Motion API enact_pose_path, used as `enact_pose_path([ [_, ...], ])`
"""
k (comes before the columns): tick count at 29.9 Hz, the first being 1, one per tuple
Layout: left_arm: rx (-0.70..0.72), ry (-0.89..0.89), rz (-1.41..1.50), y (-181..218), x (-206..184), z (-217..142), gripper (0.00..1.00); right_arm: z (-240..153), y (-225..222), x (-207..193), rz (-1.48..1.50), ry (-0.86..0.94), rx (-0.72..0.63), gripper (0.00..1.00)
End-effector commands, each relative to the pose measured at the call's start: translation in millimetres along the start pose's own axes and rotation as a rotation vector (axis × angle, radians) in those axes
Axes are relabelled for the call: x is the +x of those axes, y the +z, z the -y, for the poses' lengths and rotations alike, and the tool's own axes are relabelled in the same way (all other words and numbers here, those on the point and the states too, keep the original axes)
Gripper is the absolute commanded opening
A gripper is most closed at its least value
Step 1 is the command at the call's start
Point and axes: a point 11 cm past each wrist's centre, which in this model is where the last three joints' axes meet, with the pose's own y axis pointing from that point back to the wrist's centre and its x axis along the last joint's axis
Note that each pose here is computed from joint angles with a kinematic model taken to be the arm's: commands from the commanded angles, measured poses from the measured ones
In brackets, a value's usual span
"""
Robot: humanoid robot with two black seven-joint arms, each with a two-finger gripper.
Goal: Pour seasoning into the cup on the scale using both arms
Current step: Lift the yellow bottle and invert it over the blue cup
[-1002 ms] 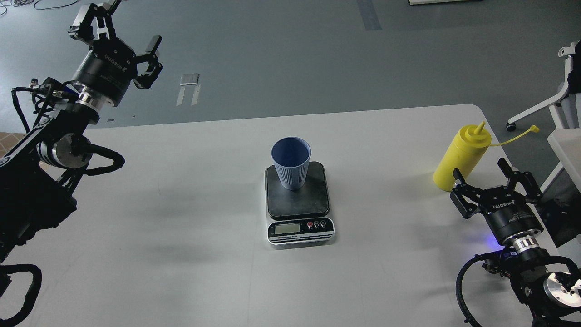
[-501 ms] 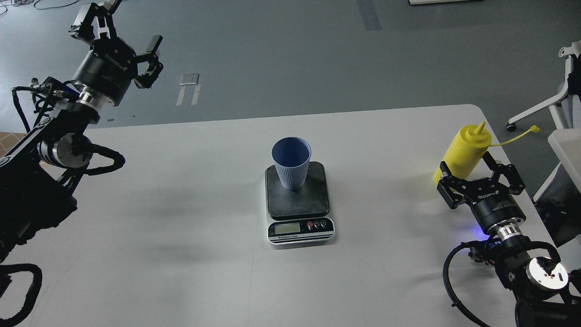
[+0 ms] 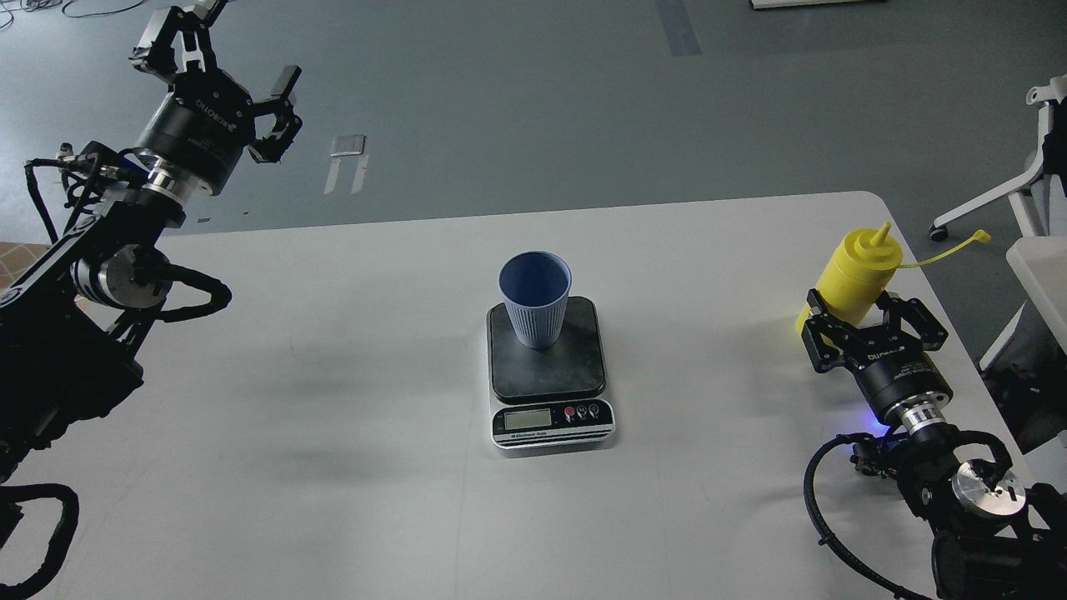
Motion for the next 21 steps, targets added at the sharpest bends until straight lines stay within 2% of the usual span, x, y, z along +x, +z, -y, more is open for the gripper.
enact_pose_path([
  [1, 0.001, 0.001, 0.001, 0, 0, 0, 0.98, 0, 1, 0, 0.001, -0.001, 0.0, 0.52],
  [10, -0.007, -0.007, 0.002, 4, -2, 4, 0.98, 3, 3, -8, -0.006, -0.024, -0.013, 0.49],
  [13, -0.009, -0.009, 0.002, 4, -3, 5, 0.98, 9, 4, -29, -0.057, -0.08, -0.039, 0.49],
  [17, -0.014, -0.013, 0.003, 7, -4, 7, 0.98, 26, -5, -94, -0.29, -0.211, -0.117, 0.5],
  [21, -0.016, -0.014, 0.004, 7, -5, 7, 0.98, 43, -4, -136, -0.523, -0.232, -0.176, 0.5],
])
